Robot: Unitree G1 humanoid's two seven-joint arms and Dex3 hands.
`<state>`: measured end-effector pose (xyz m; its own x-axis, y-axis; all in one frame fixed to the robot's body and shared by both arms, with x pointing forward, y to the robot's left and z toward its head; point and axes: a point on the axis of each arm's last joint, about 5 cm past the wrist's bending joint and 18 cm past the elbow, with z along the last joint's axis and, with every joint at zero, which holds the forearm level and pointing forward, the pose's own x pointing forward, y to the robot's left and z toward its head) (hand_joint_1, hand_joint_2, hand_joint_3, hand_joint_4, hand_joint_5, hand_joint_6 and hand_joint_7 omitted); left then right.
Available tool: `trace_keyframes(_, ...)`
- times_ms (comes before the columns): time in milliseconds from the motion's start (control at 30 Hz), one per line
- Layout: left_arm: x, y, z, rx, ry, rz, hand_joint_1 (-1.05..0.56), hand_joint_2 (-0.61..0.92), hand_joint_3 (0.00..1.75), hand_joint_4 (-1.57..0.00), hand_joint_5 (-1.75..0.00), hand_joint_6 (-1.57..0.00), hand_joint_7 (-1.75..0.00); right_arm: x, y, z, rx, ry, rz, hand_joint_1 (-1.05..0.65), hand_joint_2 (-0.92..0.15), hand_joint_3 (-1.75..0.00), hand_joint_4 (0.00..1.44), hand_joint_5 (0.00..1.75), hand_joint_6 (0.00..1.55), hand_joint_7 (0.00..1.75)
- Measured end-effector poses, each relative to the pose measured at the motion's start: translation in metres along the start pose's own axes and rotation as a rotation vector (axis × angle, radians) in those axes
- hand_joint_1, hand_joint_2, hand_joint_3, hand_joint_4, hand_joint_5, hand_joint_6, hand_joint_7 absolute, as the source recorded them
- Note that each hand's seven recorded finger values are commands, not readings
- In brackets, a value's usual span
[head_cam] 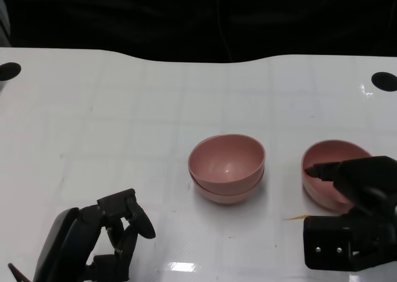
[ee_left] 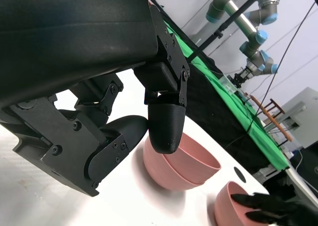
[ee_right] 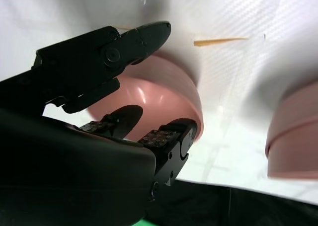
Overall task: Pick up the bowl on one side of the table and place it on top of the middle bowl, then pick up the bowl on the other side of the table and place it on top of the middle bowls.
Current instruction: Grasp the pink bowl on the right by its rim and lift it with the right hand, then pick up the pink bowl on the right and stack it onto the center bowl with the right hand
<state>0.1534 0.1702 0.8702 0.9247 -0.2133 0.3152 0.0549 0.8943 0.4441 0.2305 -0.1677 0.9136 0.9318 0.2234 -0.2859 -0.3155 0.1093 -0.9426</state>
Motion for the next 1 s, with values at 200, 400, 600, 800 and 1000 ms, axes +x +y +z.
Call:
trace_keyframes(200,0.0,0.001,0.001,0.005,-0.006,-0.001,-0.17,0.36,1.38,-0.9,-1.69,-0.83,-1.45,0.019,0.011,0.002,-0.083,0.025,0.06,-0.29,-0.92,-0.09,0.99,0.33,0.7,0.07)
trace_keyframes(400,0.0,0.001,0.002,0.003,-0.011,-0.004,-0.15,0.37,1.38,-0.89,-1.69,-0.83,-1.45,0.028,0.013,0.003,-0.138,0.027,-0.011,-0.22,-0.92,-0.1,0.87,1.44,0.83,0.02)
trace_keyframes(600,0.0,0.001,0.002,0.003,-0.013,-0.005,-0.14,0.37,1.37,-0.89,-1.68,-0.83,-1.45,0.026,0.024,-0.005,-0.126,-0.086,-0.192,-0.19,-0.91,-0.03,0.9,1.71,1.25,0.13)
trace_keyframes(800,0.001,0.0,0.002,-0.001,-0.015,-0.009,-0.12,0.37,1.36,-0.89,-1.67,-0.83,-1.45,0.02,0.023,-0.008,-0.053,-0.202,-0.422,-0.06,-0.79,-0.01,0.93,1.75,0.94,1.23)
trace_keyframes(1000,0.0,0.001,0.002,-0.001,-0.024,-0.009,-0.11,0.38,1.36,-0.88,-1.68,-0.82,-1.45,0.016,0.007,-0.002,-0.014,-0.28,-0.598,0.02,-0.77,-0.01,0.97,1.75,0.84,1.58)
